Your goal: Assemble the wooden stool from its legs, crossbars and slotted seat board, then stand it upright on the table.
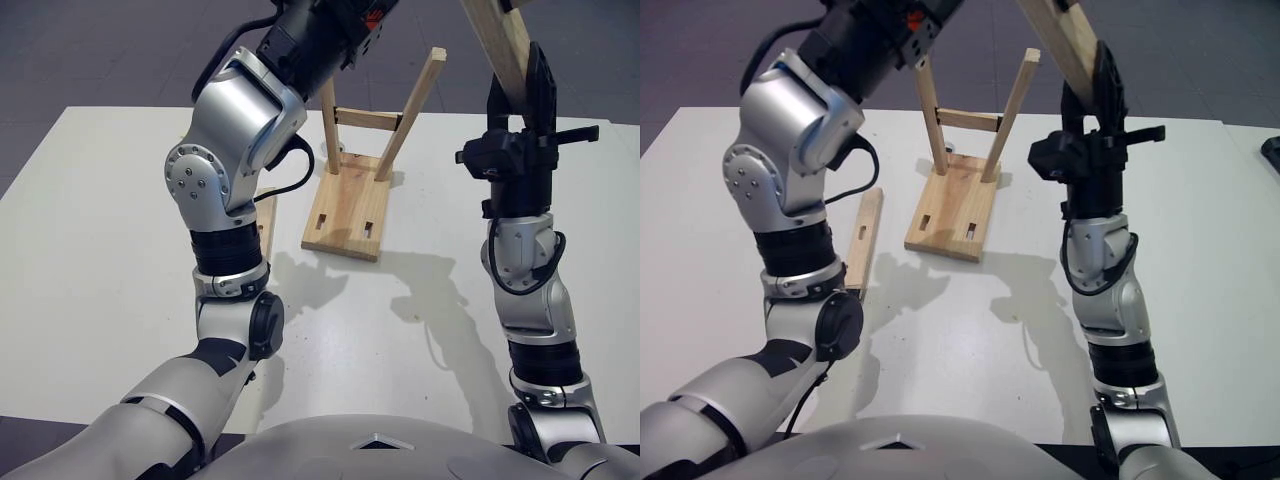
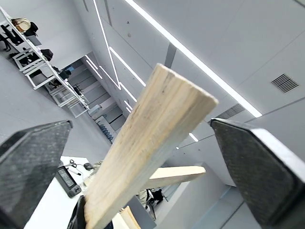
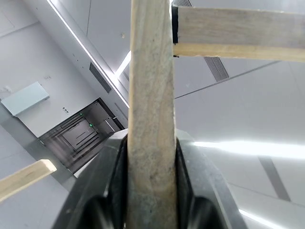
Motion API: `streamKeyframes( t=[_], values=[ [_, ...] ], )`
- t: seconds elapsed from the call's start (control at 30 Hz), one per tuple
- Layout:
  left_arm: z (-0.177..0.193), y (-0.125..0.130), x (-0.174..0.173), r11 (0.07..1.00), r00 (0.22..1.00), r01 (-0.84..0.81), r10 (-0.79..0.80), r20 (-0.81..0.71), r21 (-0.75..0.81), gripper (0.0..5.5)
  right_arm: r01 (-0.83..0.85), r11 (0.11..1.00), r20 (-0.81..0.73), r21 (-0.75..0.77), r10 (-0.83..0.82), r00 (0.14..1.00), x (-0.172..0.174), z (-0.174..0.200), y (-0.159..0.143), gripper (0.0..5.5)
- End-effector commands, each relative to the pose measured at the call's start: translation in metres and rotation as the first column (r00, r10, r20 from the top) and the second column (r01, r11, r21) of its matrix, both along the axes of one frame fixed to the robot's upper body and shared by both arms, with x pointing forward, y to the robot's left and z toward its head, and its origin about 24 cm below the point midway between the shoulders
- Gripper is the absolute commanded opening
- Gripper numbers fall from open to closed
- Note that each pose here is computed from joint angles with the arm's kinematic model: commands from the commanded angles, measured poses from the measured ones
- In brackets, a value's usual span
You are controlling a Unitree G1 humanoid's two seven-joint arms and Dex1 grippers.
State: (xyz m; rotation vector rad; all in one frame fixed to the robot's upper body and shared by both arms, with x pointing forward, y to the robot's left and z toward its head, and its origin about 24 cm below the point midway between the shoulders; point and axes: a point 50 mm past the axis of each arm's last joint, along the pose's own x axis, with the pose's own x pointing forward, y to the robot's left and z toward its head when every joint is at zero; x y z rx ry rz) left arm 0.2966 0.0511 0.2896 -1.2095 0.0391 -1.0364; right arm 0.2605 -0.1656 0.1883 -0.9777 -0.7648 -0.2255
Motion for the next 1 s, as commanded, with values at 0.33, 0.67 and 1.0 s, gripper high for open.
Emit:
streamKeyframes(
  t=[0.33,0.67,1.0],
  values=[
    [-0.018,0.006,0.017,0.984,0.987,-0.148,0.153,-0.045,0.103,5.14,0.042,0.992,0.022,-0.122,-0.040,0.999,0.000,-0.012,0.018,1.03],
    [-0.026,0.017,0.022,0.969,0.973,-0.215,0.224,-0.061,0.120,3.46,0.073,0.989,0.021,-0.129,-0.071,0.997,0.000,-0.016,0.020,1.03],
    [-0.031,0.022,0.026,0.956,0.961,-0.259,0.269,-0.057,0.135,1.79,0.068,0.989,-0.023,-0.129,-0.071,0.997,-0.006,-0.029,0.026,1.03]
  ],
)
